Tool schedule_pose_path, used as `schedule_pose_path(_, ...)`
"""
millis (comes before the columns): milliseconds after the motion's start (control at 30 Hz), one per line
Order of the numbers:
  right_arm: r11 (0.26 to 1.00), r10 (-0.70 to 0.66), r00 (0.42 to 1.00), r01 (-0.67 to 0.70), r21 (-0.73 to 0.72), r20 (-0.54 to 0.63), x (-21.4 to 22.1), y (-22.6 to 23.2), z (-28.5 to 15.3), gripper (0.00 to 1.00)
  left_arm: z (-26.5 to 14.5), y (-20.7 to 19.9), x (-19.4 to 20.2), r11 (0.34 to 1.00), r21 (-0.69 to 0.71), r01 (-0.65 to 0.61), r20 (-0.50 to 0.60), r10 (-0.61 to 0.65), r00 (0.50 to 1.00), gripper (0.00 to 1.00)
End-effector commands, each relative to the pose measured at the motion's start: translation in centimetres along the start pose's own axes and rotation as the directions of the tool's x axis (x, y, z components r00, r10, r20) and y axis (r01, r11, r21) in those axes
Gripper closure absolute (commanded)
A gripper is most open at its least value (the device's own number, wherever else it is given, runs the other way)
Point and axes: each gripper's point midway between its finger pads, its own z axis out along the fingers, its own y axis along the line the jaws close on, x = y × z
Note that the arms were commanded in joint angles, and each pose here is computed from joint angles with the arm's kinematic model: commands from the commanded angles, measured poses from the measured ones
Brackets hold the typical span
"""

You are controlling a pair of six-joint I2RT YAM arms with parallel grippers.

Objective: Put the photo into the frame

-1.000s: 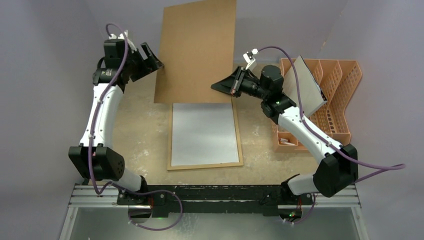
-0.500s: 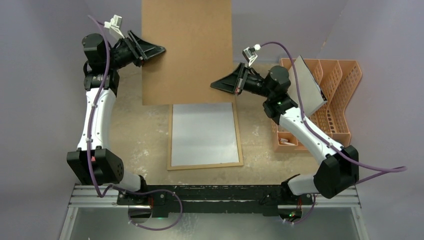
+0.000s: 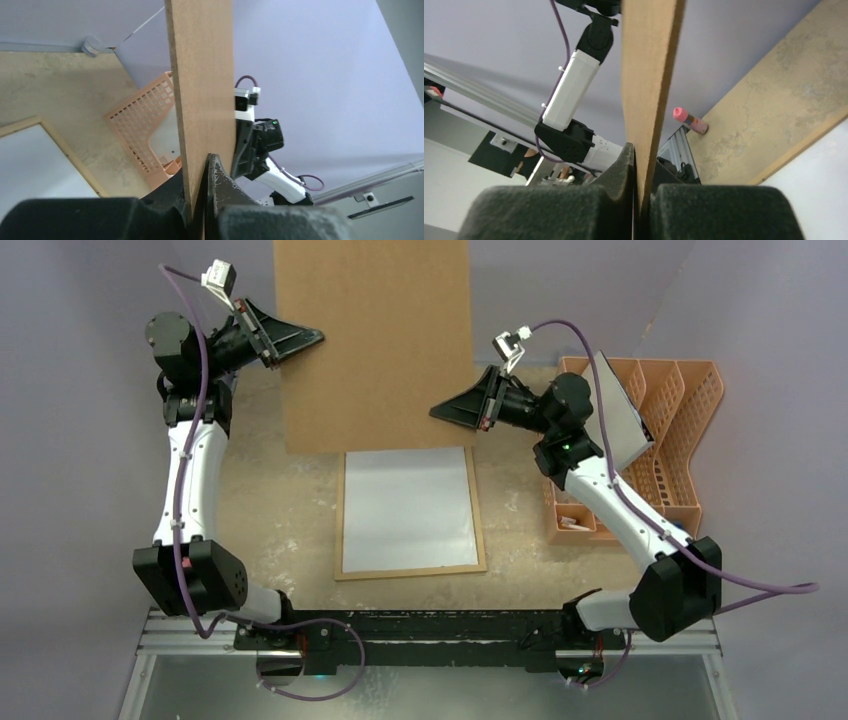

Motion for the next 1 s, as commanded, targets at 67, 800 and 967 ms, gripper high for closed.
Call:
schedule_pose_path(67, 0.96, -0.274, 0.96, 0.276, -0.041, 0.048, -3.3, 3.4, -2.8, 0.61, -0.5, -3.6, 0.4, 0.987, 0.086, -0.136, 0.002, 0.137, 0.991, 1.0)
schedule_pose_path(800, 0.901, -0.313, 0.93, 0.355, -0.251, 0.191, -10.4, 6.3, 0.2, 0.47, -0.5, -6.3, 1.8, 0.983, 0.169, -0.075, -0.014, 0.078, 0.997, 1.0)
schedule_pose_path(967, 0.895, -0.324, 0.931, 0.359, -0.263, 0.168, -9.4, 5.8, -0.1, 0.88, -0.5, -5.8, 1.7, 0.981, 0.135, -0.138, 0.003, 0.138, 0.99, 1.0)
